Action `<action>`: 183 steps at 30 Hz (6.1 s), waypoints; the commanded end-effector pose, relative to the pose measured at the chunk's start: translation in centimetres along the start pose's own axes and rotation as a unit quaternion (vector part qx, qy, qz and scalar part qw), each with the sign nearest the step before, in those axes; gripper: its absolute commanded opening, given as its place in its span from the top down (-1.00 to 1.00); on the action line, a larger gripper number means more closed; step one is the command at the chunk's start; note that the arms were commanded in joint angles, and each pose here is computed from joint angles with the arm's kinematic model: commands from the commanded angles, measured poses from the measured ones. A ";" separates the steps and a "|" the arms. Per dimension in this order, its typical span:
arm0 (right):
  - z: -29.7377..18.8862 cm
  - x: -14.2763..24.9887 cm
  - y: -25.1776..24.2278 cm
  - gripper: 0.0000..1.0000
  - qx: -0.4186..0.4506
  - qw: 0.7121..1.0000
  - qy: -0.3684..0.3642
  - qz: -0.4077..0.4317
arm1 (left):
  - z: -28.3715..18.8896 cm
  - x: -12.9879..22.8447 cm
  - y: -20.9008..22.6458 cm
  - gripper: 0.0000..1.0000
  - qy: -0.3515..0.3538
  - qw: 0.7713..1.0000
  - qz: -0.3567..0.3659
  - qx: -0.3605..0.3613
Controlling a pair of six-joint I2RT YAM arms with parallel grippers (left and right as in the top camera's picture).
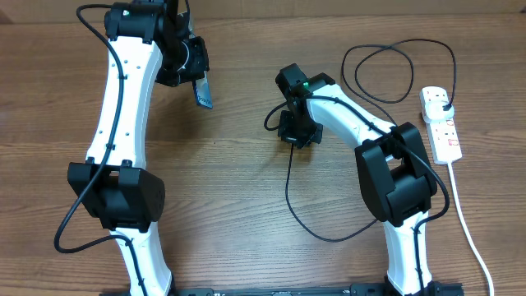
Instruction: Plug charger to phone and switch on socket
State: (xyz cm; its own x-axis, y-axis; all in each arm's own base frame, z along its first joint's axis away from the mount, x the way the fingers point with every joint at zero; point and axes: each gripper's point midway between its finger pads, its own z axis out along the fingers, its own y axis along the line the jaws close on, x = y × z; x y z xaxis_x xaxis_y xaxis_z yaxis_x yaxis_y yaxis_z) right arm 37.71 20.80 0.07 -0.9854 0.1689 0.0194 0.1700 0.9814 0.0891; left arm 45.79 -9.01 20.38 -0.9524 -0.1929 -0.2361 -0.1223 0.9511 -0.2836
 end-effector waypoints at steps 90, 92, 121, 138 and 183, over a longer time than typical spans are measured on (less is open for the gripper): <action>-2.5 -4.1 3.9 -0.17 0.025 0.990 -0.090 -0.110 | -2.1 -1.5 -7.7 0.92 -0.042 0.968 0.140 0.205; -2.5 -3.9 4.2 -0.17 0.037 0.989 -0.100 -0.103 | -2.1 -1.5 -7.7 0.92 -0.042 0.968 0.140 0.205; 2.6 -2.0 3.4 0.56 0.052 0.991 -0.050 -0.109 | -2.1 -1.4 -7.7 0.92 -0.040 0.968 0.140 0.205; 2.8 -1.9 3.9 0.74 0.028 0.993 -0.039 -0.105 | -2.1 -1.3 -7.6 0.92 -0.038 0.968 0.139 0.204; -26.9 3.4 7.3 0.92 -0.396 0.866 -0.093 -0.291 | -13.7 -4.1 -14.7 0.92 -0.102 0.803 0.216 0.546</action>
State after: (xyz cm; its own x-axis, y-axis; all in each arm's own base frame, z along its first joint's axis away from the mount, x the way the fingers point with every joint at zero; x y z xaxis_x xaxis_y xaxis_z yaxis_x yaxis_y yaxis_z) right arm 36.91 25.78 25.01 -0.9080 -0.2263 -0.3525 -0.4161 0.5850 0.6962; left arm 48.04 -19.66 37.00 -0.7691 -0.0374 -0.6381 0.6186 0.2079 -0.7577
